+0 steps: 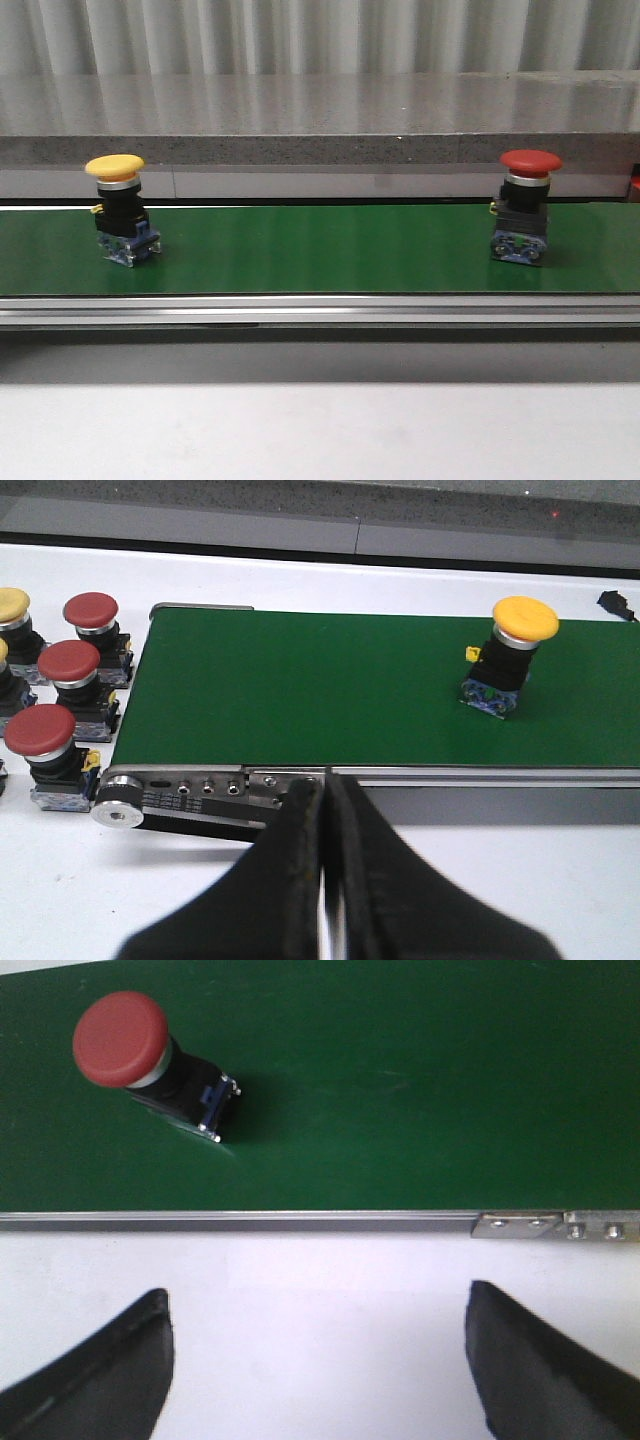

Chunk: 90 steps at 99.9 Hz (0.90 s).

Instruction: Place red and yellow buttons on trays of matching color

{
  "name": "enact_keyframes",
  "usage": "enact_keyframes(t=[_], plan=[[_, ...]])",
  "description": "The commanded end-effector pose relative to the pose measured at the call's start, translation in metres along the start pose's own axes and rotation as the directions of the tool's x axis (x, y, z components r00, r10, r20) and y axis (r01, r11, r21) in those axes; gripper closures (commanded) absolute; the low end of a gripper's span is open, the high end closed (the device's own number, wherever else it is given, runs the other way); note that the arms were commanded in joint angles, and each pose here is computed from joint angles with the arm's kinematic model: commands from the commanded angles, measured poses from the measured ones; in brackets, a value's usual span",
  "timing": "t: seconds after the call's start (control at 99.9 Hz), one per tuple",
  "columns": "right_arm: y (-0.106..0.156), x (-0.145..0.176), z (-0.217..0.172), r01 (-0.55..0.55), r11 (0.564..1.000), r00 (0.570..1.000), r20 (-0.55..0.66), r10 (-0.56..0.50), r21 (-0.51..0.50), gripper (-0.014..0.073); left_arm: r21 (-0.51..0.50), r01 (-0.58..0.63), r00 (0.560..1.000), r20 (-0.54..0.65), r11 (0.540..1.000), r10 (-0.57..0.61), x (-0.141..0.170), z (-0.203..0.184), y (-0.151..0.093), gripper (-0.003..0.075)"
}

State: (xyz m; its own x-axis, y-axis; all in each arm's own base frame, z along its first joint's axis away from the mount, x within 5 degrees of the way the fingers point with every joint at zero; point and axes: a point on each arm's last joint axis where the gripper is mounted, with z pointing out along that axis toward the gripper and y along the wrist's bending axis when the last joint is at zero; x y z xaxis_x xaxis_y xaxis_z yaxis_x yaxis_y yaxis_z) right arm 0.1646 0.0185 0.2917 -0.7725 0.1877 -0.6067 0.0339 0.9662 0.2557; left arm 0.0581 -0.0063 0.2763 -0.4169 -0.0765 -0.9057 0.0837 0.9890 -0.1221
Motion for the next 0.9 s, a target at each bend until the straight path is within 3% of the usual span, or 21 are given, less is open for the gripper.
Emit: enact_keyframes(t=[0.0,0.16,0.38,0.65,0.891], plan=[[0.005,-0.015,-0.009,0.062,0.998,0.993,0.105,-0.06,-0.018,-0.0043,0.027,-0.007,0.996,0.094,1.0,0.004,-0.014,-0.004,-0.003,0.074],[0.013,-0.028,-0.006,0.163,0.986,0.98,0.117,-0.158,-0.026,-0.0042,0.027,-0.007,0.996,0.094,1.0,0.004,-0.014,-0.004,-0.003,0.074],[0.019,-0.056,0.014,0.207,0.978,0.976,0.067,-0.205,-0.029,-0.0042,0.028,-0.006,0.996,0.093,1.0,0.003,-0.014,-0.004,-0.003,0.074],[0.02,-0.081,0.054,0.217,0.976,0.976,-0.018,-0.218,-0.026,-0.0042,0.029,-0.004,0.996,0.093,1.0,0.001,-0.014,-0.004,-0.003,0.074],[0.016,-0.091,0.085,0.206,0.979,0.978,-0.016,-0.206,-0.008,-0.0038,0.029,-0.004,0.996,0.093,1.0,0.001,-0.014,-0.004,-0.003,0.074]])
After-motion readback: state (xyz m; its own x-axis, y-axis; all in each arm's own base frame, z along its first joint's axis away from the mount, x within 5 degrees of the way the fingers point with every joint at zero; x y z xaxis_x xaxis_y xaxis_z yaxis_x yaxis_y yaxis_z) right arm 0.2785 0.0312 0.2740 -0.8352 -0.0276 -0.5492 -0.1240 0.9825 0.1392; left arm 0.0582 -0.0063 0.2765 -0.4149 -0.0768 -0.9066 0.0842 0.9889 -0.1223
